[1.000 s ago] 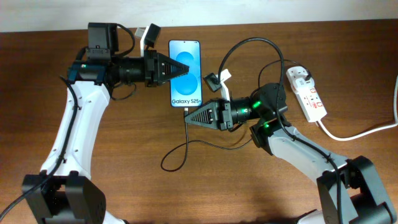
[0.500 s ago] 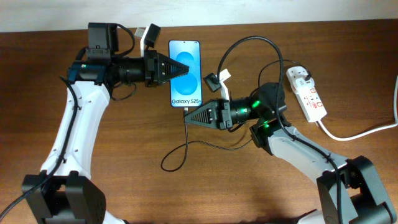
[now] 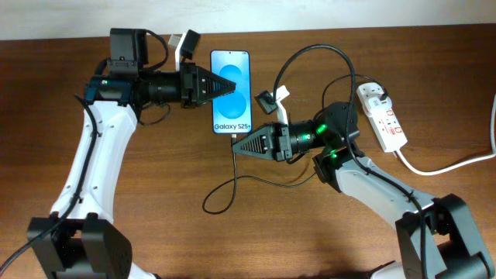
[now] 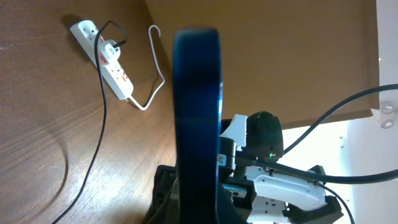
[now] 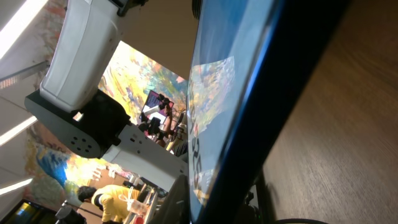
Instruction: Plug charger to phone and switch on socket
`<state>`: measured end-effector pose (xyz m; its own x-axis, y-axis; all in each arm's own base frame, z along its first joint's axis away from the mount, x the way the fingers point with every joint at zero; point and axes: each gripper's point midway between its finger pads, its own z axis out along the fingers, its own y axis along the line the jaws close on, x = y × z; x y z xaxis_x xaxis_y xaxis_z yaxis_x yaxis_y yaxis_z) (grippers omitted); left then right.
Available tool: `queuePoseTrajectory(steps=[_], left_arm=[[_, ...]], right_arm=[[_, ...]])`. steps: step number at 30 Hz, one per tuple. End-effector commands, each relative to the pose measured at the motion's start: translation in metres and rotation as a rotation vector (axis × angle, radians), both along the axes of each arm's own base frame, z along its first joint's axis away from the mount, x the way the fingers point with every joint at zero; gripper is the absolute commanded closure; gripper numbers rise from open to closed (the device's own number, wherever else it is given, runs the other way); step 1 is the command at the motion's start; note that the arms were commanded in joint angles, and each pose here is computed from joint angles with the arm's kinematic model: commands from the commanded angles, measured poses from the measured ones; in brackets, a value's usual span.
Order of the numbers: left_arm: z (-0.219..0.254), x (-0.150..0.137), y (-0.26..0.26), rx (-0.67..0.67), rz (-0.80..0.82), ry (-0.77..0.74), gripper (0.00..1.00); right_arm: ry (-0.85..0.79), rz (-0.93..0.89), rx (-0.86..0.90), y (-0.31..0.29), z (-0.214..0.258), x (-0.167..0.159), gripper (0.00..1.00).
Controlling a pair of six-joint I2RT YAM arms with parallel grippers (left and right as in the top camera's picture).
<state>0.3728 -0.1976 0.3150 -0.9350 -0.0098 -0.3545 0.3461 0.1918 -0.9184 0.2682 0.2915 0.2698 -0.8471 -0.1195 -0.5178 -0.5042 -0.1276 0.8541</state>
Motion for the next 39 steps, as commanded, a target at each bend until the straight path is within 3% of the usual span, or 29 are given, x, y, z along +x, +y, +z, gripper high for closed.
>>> queuePoseTrajectory(steps=[1, 36, 39], left_arm=[[0.005, -0.005, -0.002, -0.022, -0.028, -0.024, 1.0], [0.001, -0.02, -0.005, -0.03, -0.079, -0.064, 1.0], [0.001, -0.019, -0.005, -0.027, -0.077, -0.072, 1.0]], right_arm=[[-0.027, -0.015, 0.016, 0.001, 0.01, 0.004, 0.96], [-0.057, -0.18, 0.066, -0.007, 0.023, 0.035, 0.96], [-0.03, -0.126, 0.044, 0.0, 0.017, 0.024, 0.96]])
